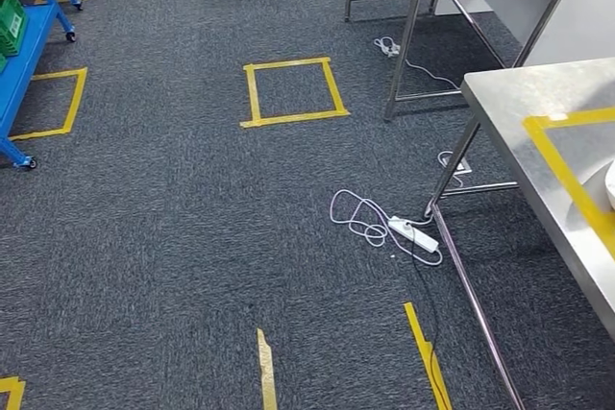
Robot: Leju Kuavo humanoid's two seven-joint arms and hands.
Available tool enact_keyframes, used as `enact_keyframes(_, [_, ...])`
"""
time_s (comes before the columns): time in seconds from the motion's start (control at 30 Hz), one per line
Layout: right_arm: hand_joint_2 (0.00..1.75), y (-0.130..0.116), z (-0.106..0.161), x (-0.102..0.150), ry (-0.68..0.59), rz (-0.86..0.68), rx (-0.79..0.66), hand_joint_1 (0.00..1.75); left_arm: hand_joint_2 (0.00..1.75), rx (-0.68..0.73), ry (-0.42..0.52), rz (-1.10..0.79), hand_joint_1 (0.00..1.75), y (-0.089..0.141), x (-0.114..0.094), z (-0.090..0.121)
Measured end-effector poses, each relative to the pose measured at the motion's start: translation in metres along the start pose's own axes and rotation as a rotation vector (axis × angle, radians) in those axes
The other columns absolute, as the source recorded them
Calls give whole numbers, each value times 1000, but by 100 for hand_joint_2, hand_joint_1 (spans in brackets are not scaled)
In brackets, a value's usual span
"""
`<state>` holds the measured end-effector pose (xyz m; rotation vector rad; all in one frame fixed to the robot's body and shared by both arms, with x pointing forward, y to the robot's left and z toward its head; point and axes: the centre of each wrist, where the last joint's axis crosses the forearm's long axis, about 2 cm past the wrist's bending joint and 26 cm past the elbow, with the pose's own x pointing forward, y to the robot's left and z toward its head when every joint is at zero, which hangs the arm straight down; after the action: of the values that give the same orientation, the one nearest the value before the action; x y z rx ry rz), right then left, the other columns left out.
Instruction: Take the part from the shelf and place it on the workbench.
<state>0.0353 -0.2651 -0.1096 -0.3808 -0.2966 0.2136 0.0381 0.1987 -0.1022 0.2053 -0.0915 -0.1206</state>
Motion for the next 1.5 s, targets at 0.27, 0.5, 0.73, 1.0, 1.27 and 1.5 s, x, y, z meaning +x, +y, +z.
enact_keyframes(0.27, [0,4,2,2,92,3,-10,0,0,15,-34,92,0,1,-1,0])
enact_keyframes(0.5, [0,5,2,2,70,4,-14,0,0,19,-32,141,0,2,-3,-1])
enact_keyframes(0.73, [0,7,4,3,12,0,-33,0,0,-4,-125,344,0,-1,-2,0])
enact_keyframes(1.0, [0,9,5,-1,13,15,-24,0,0,-132,-230,562,0,-2,-4,0])
enact_keyframes(1.27, [0,13,7,-2,27,8,-22,0,0,-64,-430,544,0,-1,-6,-1])
enact_keyframes(1.5, [0,16,9,-2,26,2,-17,0,0,-164,-561,574,0,-3,-7,-1])
